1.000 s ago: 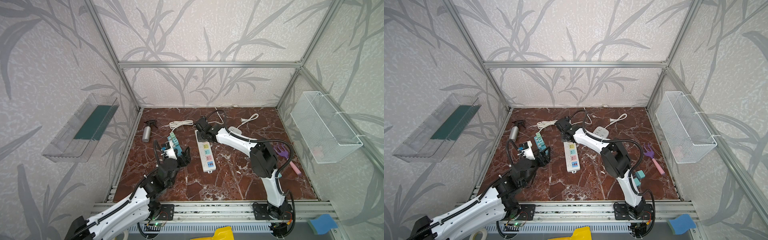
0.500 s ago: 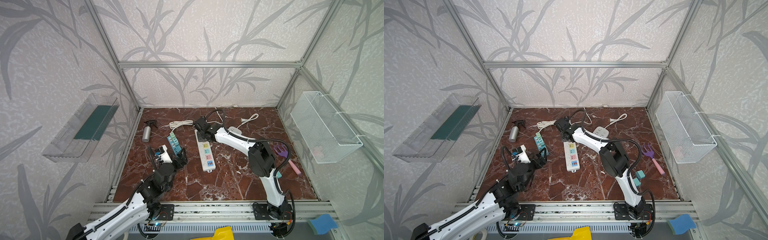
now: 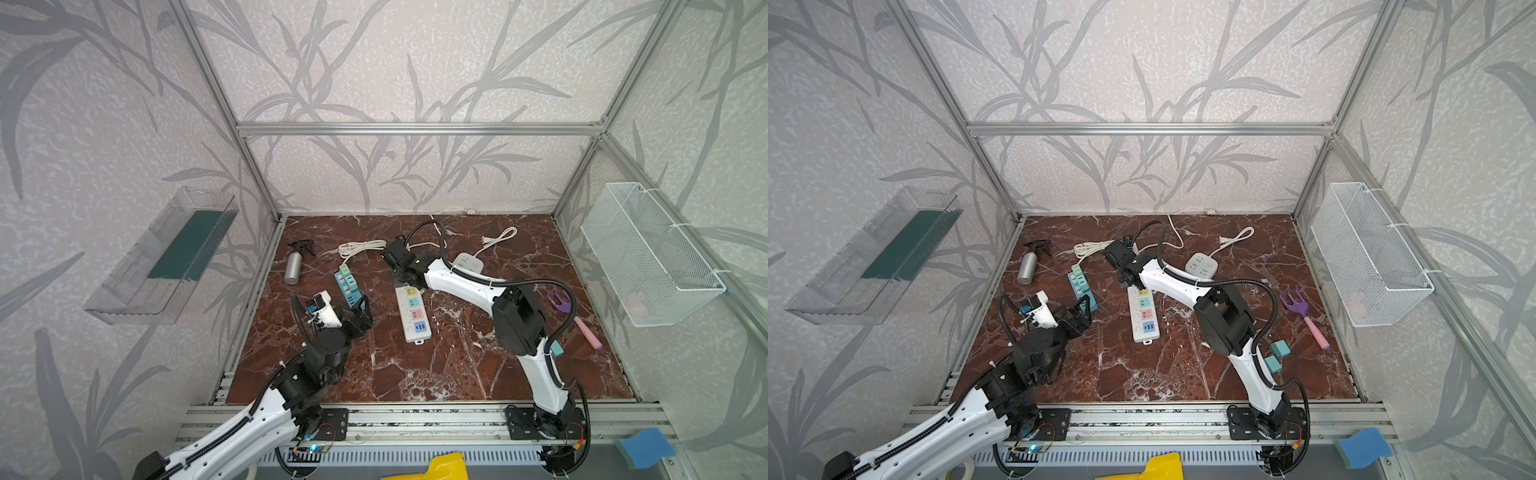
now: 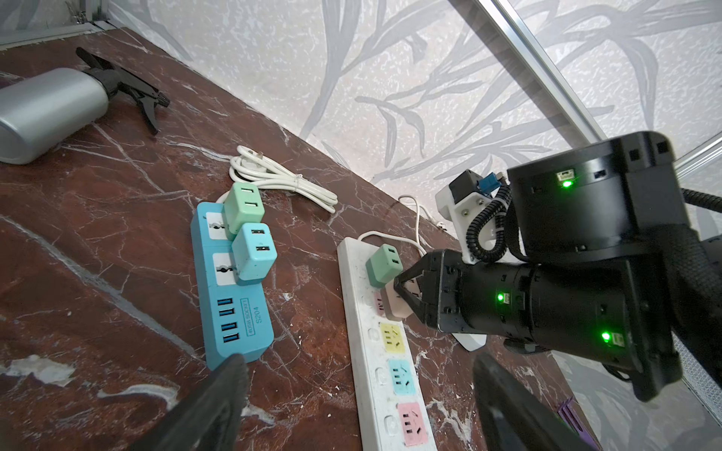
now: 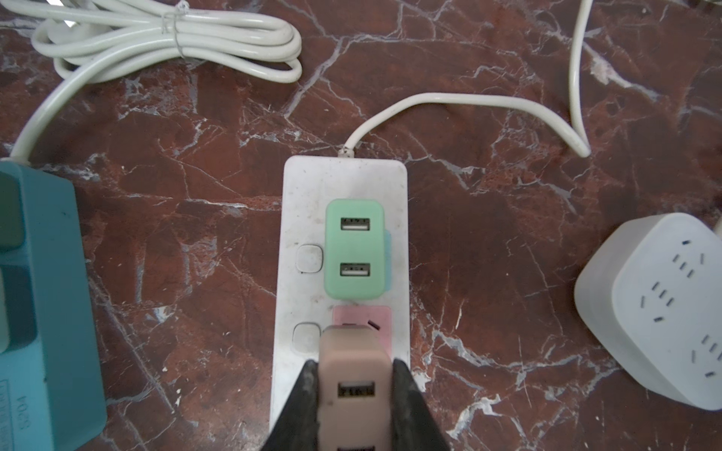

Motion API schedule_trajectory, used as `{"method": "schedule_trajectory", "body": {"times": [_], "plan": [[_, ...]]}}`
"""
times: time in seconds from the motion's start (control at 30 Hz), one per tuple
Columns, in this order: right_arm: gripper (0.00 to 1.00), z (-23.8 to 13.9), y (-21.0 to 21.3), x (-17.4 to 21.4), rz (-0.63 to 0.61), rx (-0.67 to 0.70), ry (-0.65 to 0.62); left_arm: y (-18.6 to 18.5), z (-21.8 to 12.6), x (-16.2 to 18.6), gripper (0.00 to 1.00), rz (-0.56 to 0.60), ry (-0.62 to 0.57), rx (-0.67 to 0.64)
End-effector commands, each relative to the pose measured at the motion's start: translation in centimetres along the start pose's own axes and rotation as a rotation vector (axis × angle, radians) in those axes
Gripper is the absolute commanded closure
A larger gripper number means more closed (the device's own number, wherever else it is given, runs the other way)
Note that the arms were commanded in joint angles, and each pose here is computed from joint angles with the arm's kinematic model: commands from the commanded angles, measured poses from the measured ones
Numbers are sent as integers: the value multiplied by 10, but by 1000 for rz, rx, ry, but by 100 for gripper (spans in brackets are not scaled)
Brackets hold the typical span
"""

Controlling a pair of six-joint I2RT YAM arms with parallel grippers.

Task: Insert the plug
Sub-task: 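Press the beige adapter into the pink socket beside the green adapter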

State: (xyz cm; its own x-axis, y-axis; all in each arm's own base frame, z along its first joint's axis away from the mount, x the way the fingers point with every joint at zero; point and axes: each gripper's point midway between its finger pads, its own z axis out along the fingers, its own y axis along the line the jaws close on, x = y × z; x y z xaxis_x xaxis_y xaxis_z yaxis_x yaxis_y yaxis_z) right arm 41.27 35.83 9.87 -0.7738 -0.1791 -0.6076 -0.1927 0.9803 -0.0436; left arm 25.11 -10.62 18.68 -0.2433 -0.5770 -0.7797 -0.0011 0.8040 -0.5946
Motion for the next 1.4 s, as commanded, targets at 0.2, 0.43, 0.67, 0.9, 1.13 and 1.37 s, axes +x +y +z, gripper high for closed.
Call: {"method": "schedule_trajectory", "body": {"times": [0.2, 0.43, 0.67, 0.9, 1.13, 1.37], "plan": [[100, 10, -9, -3, -27, 46, -42, 6, 1, 0, 10, -12, -18, -16], [100, 15, -12, 8, -47, 57, 5, 9, 1, 0, 10, -1, -26, -29], [100, 17, -1, 24, -24, -5, 74, 10, 3, 1, 10, 9, -30, -31], [100, 20, -4, 33, -56, 15, 113, 11, 3, 3, 10, 15, -24, -35], [100, 40, -11, 53, -100, 97, 212, 16, 3, 3, 10, 28, -33, -50], [100, 45, -19, 79, -65, 65, 253, 19, 2, 5, 10, 24, -33, -56]]}}
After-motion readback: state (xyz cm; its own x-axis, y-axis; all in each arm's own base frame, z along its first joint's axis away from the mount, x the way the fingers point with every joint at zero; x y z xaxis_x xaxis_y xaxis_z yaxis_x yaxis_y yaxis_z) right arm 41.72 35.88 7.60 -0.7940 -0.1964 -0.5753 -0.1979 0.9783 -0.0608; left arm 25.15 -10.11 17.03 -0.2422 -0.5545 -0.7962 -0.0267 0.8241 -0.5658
